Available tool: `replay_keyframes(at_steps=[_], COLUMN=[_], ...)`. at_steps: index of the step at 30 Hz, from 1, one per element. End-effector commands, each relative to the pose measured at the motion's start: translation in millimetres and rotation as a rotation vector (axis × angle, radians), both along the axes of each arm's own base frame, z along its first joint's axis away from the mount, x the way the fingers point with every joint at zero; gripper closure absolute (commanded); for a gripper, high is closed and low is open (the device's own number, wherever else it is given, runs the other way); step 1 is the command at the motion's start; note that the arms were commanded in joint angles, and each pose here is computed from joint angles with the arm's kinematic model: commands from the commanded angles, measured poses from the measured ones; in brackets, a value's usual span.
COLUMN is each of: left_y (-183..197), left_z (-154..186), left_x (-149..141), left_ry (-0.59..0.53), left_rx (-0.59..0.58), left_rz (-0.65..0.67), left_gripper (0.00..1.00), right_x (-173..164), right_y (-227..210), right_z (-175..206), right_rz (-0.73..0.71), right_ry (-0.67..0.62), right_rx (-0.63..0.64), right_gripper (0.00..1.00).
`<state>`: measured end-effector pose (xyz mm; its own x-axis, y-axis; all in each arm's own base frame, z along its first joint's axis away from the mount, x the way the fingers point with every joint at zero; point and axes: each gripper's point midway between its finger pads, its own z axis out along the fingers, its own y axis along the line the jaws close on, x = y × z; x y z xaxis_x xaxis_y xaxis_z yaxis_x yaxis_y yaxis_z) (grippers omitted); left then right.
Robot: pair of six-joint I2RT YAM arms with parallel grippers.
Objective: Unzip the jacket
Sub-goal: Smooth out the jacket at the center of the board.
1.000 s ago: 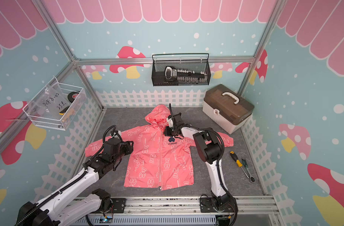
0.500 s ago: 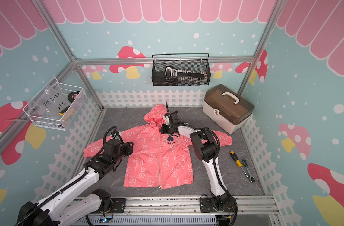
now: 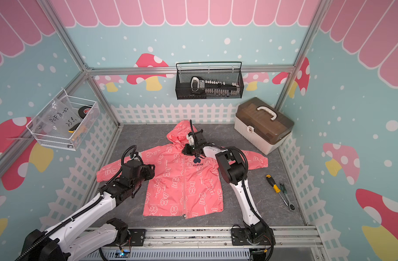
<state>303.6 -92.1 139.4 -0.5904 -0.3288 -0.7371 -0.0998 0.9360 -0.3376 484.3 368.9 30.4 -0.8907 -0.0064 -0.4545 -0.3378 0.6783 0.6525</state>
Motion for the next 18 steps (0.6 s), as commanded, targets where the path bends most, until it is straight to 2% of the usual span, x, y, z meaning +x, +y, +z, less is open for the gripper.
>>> replay_keyframes(at_steps=[1, 3, 6, 7, 11, 15, 18], left_y=[1, 0, 1, 1, 1, 2, 8], left_z=[-5, -5, 0, 5, 32, 73, 100], left_x=[-4, -5, -6, -6, -6, -4, -2], left_ry=[0.006, 0.006, -0.013, -0.029, -0.123, -0.283, -0.408], left_rx=[0.005, 0.005, 0.021, 0.03, 0.061, 0.084, 0.053], left_rz=[-0.002, -0.013, -0.027, -0.034, -0.074, -0.1, -0.051], left_gripper=[0.49, 0.43, 0.2, 0.16, 0.11, 0.09, 0.01], right_x=[-12, -15, -19, -22, -34, -52, -72], right_y=[-5, -6, -12, -15, -42, -81, -117], right_z=[-35, -27, 9, 24, 83, 144, 174], right_rz=[-0.012, 0.003, 0.023, 0.034, 0.047, 0.033, 0.016], right_ry=[0.075, 0.062, -0.02, -0.056, -0.194, -0.356, -0.501], right_rx=[-0.055, -0.049, -0.052, -0.057, -0.116, -0.209, -0.331], right_gripper=[1.0, 1.0, 1.0, 0.99, 0.97, 0.95, 0.92])
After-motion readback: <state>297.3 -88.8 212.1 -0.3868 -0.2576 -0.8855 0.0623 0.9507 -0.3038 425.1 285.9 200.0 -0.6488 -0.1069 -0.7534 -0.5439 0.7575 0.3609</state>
